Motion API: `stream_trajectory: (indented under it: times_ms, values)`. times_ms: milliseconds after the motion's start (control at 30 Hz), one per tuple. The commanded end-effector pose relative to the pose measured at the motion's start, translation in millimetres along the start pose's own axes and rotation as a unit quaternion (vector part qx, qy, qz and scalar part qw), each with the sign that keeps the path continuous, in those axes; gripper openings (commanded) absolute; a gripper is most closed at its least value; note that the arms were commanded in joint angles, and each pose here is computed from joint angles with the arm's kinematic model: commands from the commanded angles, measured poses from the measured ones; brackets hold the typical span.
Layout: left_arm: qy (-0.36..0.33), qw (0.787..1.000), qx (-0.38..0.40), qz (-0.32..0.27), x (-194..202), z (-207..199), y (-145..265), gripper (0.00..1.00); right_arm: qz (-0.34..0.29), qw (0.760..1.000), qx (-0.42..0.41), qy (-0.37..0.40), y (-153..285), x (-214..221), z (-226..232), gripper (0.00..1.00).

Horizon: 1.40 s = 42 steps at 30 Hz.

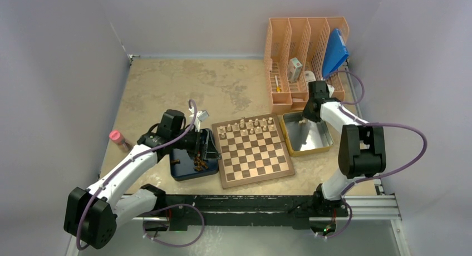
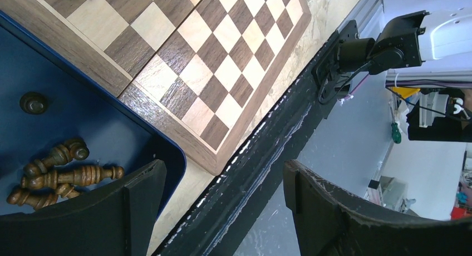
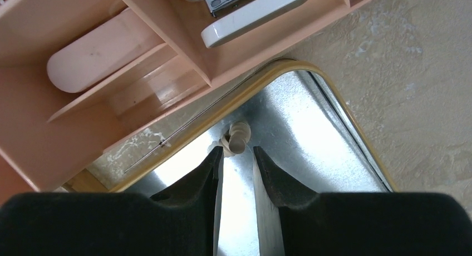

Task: Set up the chess pieces on the board
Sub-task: Pick up the chess piece from the storage box.

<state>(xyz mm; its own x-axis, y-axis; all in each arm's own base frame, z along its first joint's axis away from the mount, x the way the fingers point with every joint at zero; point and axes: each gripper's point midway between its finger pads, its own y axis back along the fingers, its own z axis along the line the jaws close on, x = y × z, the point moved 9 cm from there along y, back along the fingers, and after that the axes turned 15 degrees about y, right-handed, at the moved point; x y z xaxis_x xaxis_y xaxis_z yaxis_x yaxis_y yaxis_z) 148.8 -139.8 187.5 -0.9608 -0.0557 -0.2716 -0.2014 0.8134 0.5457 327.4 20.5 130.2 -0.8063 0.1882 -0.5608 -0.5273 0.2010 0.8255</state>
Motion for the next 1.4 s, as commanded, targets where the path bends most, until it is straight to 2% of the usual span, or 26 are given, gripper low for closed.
stream_trajectory:
  times_ms: [0,300,467,767,1100,1367]
  values:
    - [-0.016,1.000,0.011,-0.012,-8,-10,2,0.76,-0.008,1.000,0.005,-0.008,-6,-4,1,0.29]
    - [-0.016,1.000,0.008,-0.015,-9,-10,2,0.76,-0.001,1.000,0.015,0.002,-5,-5,-1,0.17]
    - [-0.018,1.000,0.011,-0.017,-9,-10,3,0.76,-0.005,1.000,0.023,0.012,6,-12,-5,0.06]
    - [-0.019,0.999,-0.006,-0.039,-13,-15,8,0.76,-0.004,0.998,0.041,0.044,44,-20,-17,0.02]
    - [-0.009,0.998,-0.026,-0.060,-29,-26,12,0.77,-0.024,0.998,-0.031,0.056,87,-26,-9,0.00]
    - [0.002,0.995,-0.077,-0.068,-29,-17,13,0.77,-0.026,0.986,-0.151,0.060,112,-22,45,0.00]
